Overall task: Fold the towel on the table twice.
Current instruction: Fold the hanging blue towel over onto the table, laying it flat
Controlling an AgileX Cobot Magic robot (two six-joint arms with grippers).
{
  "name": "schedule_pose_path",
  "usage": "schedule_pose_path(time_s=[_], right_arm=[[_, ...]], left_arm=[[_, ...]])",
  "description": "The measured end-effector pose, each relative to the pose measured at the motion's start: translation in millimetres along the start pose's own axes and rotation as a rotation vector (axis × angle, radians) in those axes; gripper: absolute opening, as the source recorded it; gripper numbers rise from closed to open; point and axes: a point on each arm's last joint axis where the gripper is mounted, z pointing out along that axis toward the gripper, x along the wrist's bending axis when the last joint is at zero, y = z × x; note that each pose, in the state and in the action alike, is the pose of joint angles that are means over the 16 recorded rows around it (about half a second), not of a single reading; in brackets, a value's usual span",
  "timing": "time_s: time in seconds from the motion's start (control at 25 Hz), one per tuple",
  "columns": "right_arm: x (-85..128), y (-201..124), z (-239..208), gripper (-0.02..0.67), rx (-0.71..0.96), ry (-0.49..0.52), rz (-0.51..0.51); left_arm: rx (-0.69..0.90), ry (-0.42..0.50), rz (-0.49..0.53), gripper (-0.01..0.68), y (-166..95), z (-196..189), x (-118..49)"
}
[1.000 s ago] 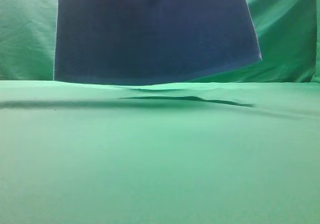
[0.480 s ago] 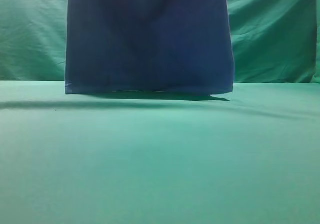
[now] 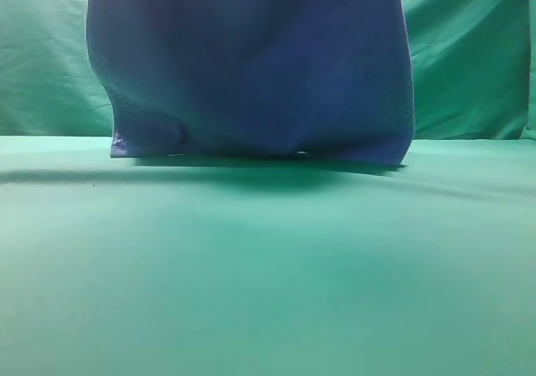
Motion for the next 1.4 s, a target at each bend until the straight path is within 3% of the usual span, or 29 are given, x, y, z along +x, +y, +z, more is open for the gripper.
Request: schedule_pose_path(time_s=[0.28,0.52,0.8,1.4], right_arm=[[4,-19,-18,0.0,0.043,0.008,-0.007],[11,-51,-27,0.0,0.084,0.013,-0.003],[21,-90,-47,0.0,0.123,0.033,0.01],[47,-168,-126,0.0,0.183,0.121,0.069]], left_arm=[[0.023,0.005,-0.027,0.0,-8,-12,-4.5],[0.045,0.021,-0.076,0.0,-36,-17,-9.2],[0.072,0.044,-0.138,0.0,-100,-38,-24.8],[0.096,0.028,-0.234,0.0,-234,-121,-59.7]])
